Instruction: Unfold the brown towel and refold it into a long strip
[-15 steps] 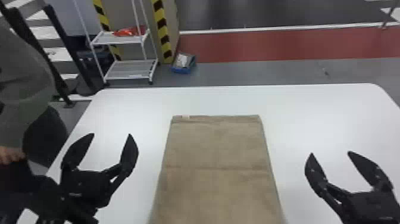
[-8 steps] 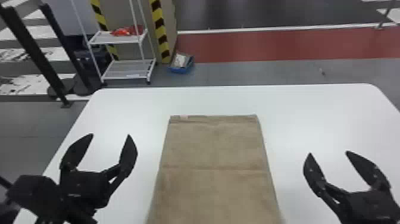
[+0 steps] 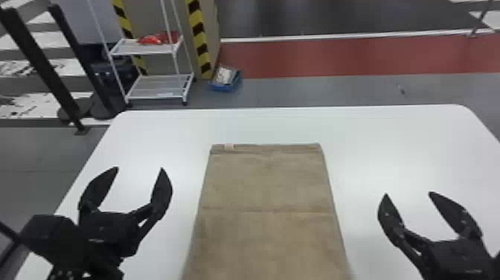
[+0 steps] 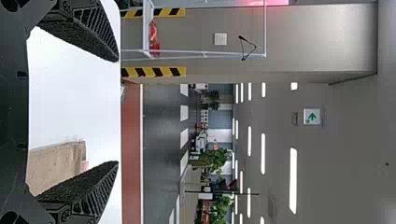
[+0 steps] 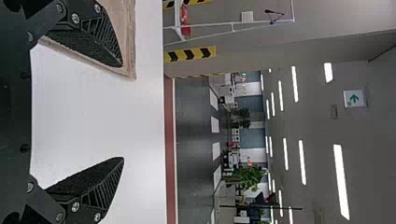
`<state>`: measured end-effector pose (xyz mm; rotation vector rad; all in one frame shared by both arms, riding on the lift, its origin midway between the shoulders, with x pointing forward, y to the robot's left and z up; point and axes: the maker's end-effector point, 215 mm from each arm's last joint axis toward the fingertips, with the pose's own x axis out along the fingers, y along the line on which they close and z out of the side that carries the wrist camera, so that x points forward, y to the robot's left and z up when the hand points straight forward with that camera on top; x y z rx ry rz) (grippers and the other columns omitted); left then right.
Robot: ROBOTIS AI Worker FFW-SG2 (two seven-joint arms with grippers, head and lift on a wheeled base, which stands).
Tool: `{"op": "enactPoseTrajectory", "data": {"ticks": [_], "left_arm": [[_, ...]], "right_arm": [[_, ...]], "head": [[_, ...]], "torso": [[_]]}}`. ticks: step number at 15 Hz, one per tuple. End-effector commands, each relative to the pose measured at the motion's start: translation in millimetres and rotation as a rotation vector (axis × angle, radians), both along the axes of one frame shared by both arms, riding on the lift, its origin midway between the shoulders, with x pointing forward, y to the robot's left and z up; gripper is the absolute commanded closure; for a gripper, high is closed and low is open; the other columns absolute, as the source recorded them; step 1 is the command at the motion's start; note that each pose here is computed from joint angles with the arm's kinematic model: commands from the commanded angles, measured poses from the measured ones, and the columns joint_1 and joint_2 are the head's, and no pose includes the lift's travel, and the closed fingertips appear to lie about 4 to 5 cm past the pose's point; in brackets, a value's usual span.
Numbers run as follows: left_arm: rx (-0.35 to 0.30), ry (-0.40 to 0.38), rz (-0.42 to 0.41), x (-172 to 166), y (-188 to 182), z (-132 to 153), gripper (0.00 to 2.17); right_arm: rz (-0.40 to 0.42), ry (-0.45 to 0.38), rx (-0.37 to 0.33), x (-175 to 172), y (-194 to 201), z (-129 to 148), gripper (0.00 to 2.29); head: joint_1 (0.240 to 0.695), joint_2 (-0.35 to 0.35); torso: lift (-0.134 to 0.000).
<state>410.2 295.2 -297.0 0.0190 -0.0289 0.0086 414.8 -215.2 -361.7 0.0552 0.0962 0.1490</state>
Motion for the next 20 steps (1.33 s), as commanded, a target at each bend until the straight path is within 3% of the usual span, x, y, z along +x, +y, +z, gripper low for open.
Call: {"op": "enactPoseTrajectory", "data": {"ticks": [1, 10, 13, 20], "left_arm": [[-0.01, 0.016, -0.007, 11, -4, -10, 0.1], [-0.051, 0.193, -0.112, 114, -68, -78, 0.19], [-0.055, 0.212, -0.132, 144, -83, -89, 0.19], [-0.04, 0.271, -0.141, 181, -101, -109, 0.22]], "right_arm": [[-0.004, -0.002, -0.011, 8, -2, -3, 0.19], [-0.015, 0.003, -0.084, 47, -27, -7, 0.19], [-0.013, 0.003, -0.088, 49, -29, -6, 0.19], [-0.007, 0.012, -0.093, 44, -31, -10, 0.19]], "head": [[0.695, 0.111], [0.695, 0.01], [0.695, -0.02], [0.695, -0.043]], "torso": [[-0.123], [-0.123], [-0.123], [-0.123]]}}
